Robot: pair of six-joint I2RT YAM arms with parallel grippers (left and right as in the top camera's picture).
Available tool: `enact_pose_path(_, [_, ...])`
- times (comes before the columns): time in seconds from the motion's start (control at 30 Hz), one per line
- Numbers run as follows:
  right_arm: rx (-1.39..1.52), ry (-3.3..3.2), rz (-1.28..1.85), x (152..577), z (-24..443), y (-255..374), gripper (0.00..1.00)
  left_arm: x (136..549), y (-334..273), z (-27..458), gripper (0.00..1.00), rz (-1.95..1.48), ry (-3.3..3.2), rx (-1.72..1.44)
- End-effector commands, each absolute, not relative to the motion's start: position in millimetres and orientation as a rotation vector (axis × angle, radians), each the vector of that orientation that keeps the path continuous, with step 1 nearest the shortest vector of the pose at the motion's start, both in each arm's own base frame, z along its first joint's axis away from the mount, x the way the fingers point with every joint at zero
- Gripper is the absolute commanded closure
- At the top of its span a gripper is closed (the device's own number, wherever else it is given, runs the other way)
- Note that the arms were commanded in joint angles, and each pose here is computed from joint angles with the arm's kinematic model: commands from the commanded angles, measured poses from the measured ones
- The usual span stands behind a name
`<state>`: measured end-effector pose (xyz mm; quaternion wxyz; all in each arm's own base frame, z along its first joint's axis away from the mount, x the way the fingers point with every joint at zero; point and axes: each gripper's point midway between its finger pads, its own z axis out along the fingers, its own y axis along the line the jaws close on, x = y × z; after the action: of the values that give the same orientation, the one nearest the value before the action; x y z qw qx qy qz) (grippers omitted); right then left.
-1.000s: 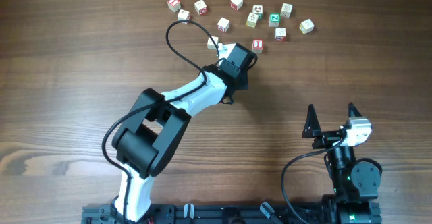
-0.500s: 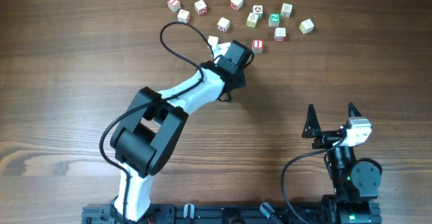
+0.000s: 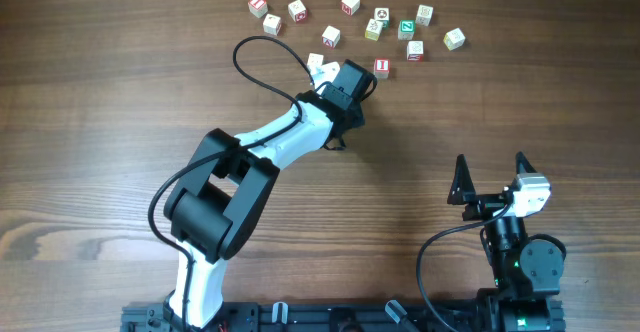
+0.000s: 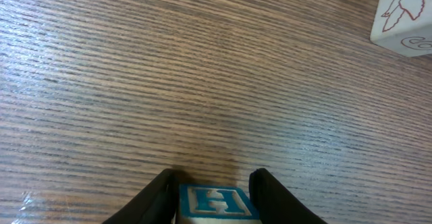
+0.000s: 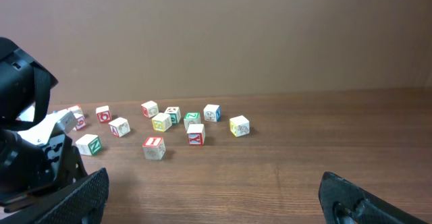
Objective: Form a tower
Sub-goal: 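Carry the block to the table centre and open the left gripper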
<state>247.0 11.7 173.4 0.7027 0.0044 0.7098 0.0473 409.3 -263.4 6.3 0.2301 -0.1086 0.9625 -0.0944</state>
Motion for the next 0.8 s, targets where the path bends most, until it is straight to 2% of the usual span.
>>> enact_pose_path(0.0, [-0.011,1.573,0.104,246.5,174.6,14.0,0.00,407.3,-255.6,-7.6,0.61,-0.186,2.679,-0.190])
enact_pose_path(0.17, [-0.011,1.573,0.104,246.5,174.6,14.0,0.00,410.9,-258.9,-1.4,0.40,-0.182,2.673,-0.113])
enact_pose_path(0.23, [-0.011,1.573,0.104,246.5,174.6,14.0,0.00,411.8,-259.5,9.7,0.14,-0.171,2.676,-0.084])
enact_pose_path(0.3, [-0.011,1.573,0.104,246.5,174.6,14.0,0.00,412.4,-260.0,29.5,0.00,-0.176,2.667,-0.065])
enact_pose_path(0.6, [-0.011,1.573,0.104,246.5,174.6,14.0,0.00,396.1,-248.2,133.1,0.00,-0.261,2.563,-0.062])
enact_pose_path(0.77, [-0.011,1.573,0.104,246.5,174.6,14.0,0.00,387.6,-233.7,146.7,0.00,-0.221,2.570,-0.036])
